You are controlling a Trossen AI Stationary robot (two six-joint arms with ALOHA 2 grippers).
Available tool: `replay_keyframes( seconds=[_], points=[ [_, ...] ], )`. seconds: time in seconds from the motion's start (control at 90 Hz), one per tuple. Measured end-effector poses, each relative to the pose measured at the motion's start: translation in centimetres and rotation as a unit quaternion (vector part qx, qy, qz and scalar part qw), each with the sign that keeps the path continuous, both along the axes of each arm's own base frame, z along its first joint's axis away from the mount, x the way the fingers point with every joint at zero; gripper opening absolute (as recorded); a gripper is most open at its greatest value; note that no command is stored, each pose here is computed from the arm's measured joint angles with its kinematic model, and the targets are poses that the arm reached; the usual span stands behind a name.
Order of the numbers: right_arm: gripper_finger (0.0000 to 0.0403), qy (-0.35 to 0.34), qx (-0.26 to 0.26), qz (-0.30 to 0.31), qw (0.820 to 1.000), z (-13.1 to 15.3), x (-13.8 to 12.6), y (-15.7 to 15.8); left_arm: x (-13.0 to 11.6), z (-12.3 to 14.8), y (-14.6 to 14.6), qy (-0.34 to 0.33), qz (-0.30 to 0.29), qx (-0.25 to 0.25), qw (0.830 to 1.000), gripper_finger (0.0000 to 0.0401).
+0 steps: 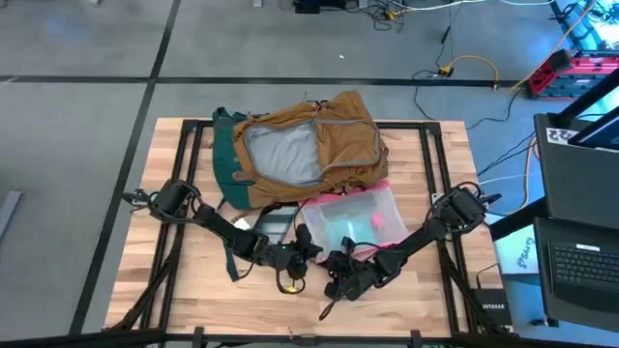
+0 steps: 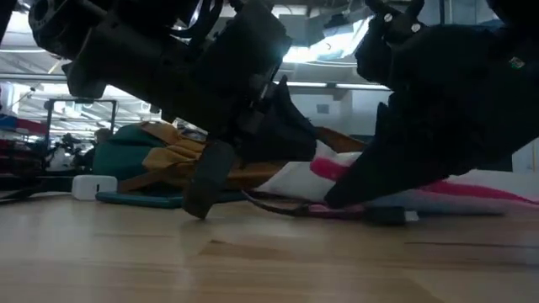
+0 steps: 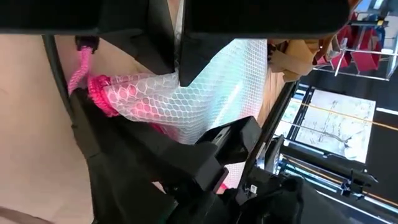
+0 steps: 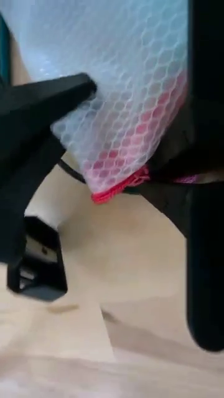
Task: Unpack backpack
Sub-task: Open the pink zipper pouch
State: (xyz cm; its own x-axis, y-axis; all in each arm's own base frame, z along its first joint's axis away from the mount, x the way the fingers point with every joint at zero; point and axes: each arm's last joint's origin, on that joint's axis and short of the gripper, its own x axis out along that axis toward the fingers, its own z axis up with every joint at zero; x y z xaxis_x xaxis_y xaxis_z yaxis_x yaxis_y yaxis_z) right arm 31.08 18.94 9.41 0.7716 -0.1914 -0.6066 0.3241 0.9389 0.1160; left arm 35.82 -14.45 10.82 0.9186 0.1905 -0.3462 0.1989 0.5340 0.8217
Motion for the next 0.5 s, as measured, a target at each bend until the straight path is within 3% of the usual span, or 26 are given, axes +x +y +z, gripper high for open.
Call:
replay_keyframes(
  seconds=[0.5],
  points=[
    [0.0000,-0.039,-0.074,-0.031,0.996,1.03,0.83,-0.07,-0.53,-0.30,0.06,0.043,0.010,0.024,0.999,0.0000]
  ],
)
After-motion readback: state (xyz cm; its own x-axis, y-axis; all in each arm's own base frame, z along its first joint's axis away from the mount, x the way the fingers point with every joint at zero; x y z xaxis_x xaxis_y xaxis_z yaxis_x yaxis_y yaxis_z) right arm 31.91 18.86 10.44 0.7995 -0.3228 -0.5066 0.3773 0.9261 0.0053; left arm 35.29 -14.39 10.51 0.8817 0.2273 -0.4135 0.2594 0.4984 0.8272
